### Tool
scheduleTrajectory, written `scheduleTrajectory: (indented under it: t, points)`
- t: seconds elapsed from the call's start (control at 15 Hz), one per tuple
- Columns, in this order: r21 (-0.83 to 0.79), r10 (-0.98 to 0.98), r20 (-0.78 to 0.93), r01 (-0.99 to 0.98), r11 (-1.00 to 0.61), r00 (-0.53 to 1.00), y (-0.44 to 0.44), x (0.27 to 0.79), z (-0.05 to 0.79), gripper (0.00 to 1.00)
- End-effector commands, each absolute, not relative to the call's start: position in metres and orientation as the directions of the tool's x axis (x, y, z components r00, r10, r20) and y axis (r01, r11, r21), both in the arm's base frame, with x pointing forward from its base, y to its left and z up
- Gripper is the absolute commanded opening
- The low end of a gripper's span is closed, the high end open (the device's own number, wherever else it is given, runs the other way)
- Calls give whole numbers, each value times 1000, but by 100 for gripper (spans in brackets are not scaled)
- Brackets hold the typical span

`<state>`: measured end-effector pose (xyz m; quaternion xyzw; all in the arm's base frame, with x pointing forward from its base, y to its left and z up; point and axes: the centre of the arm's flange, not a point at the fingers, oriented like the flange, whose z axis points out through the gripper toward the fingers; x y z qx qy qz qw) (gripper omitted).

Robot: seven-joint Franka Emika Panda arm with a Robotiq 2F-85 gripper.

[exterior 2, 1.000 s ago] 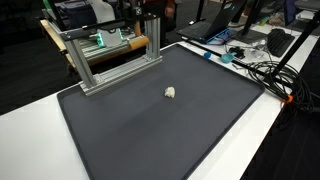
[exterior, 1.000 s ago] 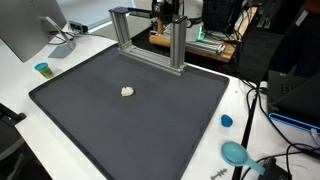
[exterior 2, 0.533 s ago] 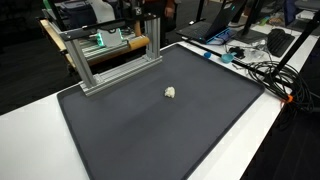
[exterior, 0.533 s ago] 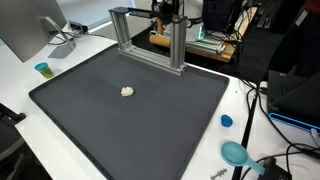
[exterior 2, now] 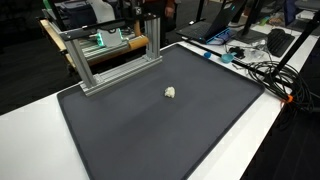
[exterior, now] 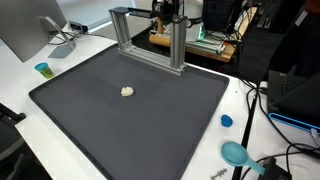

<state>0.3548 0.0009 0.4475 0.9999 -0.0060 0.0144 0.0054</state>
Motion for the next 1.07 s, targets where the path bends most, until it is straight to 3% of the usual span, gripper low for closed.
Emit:
scheduleTrajectory:
  t: [0.0, 0.27, 0.47, 0.73, 1.0]
  points:
    - [-29, 44, -5, 44, -999, 999, 7, 358, 449, 25]
    - [-38, 70, -9, 69, -997, 998, 6, 362, 449, 21]
    - [-48, -55, 101, -51, -998, 993, 7, 371, 457, 21]
    - [-12, -167, 276, -171, -985, 946, 3, 401, 477, 21]
    - [-7, -192, 293, -199, -980, 937, -1, 442, 478, 21]
